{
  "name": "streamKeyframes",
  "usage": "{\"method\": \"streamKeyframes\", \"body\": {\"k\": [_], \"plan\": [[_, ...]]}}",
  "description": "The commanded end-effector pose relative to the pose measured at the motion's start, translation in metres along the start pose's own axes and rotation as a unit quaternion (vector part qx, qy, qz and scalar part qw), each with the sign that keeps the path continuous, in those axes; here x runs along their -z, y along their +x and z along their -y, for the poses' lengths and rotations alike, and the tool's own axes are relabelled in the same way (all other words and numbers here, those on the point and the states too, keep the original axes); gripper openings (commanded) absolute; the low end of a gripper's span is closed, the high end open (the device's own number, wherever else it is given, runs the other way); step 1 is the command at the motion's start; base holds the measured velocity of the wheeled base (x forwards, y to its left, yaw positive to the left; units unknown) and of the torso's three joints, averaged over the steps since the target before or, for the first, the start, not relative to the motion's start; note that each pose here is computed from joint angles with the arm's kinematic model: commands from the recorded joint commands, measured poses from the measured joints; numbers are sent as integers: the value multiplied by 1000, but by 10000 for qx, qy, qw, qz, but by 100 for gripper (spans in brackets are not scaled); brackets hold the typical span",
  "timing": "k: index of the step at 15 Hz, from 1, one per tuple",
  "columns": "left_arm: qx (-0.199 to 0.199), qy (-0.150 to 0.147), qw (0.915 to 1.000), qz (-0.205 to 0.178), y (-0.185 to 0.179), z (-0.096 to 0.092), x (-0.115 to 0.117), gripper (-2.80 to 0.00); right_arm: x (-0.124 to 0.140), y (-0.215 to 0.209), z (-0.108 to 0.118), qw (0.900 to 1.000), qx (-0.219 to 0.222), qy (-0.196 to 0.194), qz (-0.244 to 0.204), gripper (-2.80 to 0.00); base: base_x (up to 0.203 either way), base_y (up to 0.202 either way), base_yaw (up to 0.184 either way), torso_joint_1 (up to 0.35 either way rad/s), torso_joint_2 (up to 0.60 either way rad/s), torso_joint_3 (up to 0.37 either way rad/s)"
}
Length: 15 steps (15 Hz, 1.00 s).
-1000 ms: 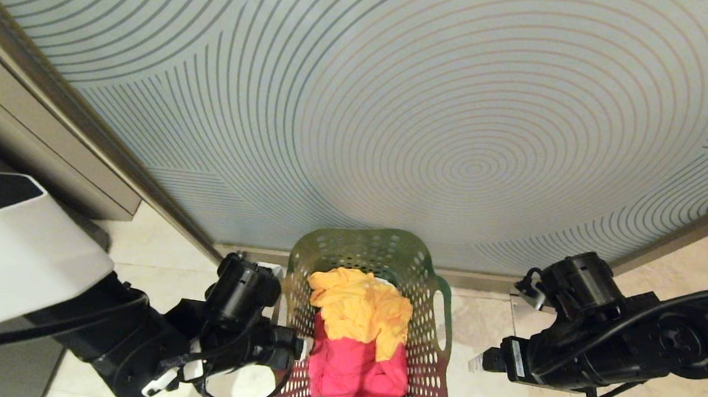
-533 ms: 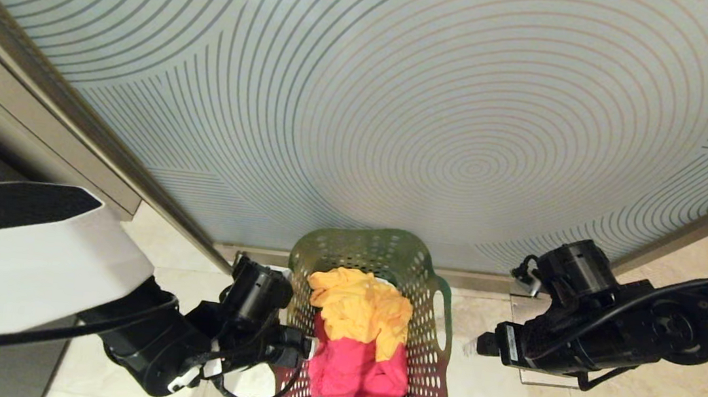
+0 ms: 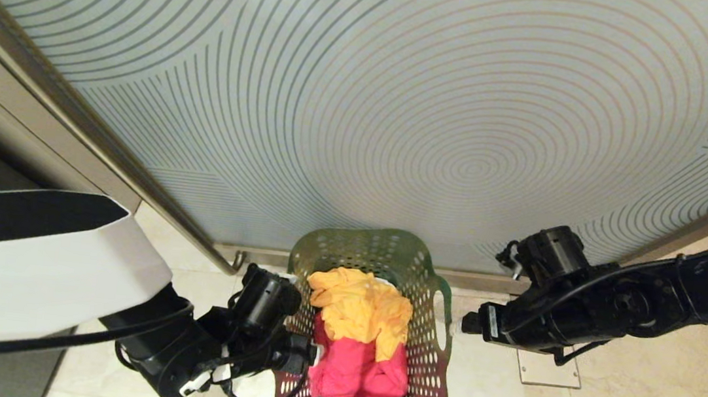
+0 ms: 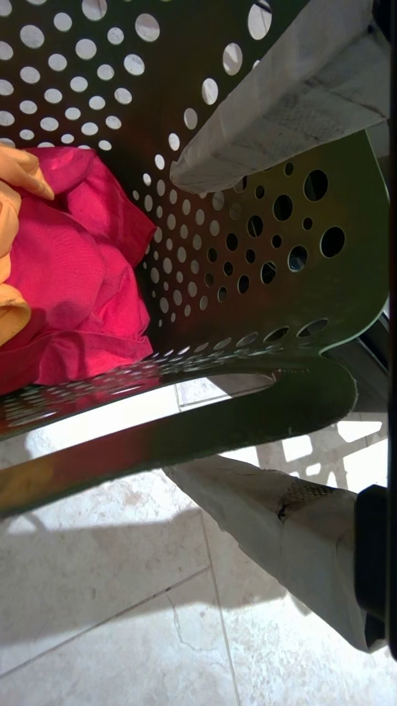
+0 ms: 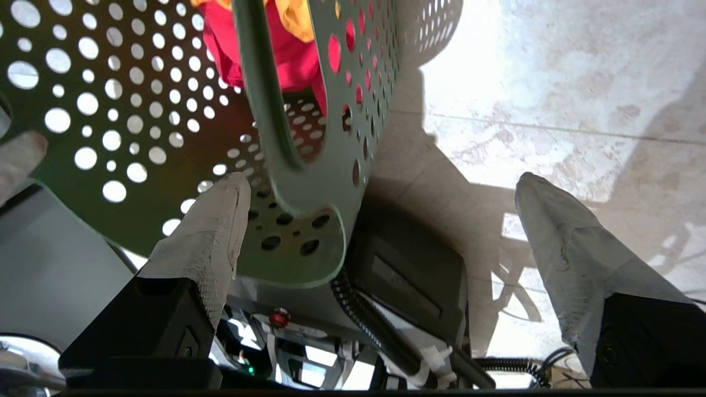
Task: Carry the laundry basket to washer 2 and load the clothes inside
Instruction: Pick up the clothes basket and put it beside the washing machine
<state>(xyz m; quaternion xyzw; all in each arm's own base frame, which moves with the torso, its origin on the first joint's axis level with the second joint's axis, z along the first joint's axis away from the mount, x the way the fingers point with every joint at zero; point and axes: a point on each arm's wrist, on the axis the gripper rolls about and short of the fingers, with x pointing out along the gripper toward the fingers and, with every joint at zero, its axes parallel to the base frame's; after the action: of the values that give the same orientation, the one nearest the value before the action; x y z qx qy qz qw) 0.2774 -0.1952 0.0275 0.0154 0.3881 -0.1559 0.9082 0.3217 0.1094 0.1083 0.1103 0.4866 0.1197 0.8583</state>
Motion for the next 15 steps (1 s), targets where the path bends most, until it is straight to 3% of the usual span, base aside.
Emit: {"method": "streamKeyframes", "body": {"k": [1, 4, 6, 15], "plan": [[13, -2, 10000, 10, 1, 2, 0, 0, -2, 12, 1, 10000, 19, 18, -82, 0, 0, 0, 0, 0, 0, 0], [110, -117, 9996, 223, -1, 6, -11, 0, -11, 16, -2, 10000, -25, 4, 8, 0, 0, 0, 0, 0, 0, 0], [240, -374, 9984, 338, 1, 10, -20, 0, -15, 23, -3, 10000, -88, 2, 35, 0, 0, 0, 0, 0, 0, 0], [471, -453, 9977, 160, 8, 11, -16, 0, -42, 46, -29, 9964, -753, 189, 340, 0, 0, 0, 0, 0, 0, 0]]}}
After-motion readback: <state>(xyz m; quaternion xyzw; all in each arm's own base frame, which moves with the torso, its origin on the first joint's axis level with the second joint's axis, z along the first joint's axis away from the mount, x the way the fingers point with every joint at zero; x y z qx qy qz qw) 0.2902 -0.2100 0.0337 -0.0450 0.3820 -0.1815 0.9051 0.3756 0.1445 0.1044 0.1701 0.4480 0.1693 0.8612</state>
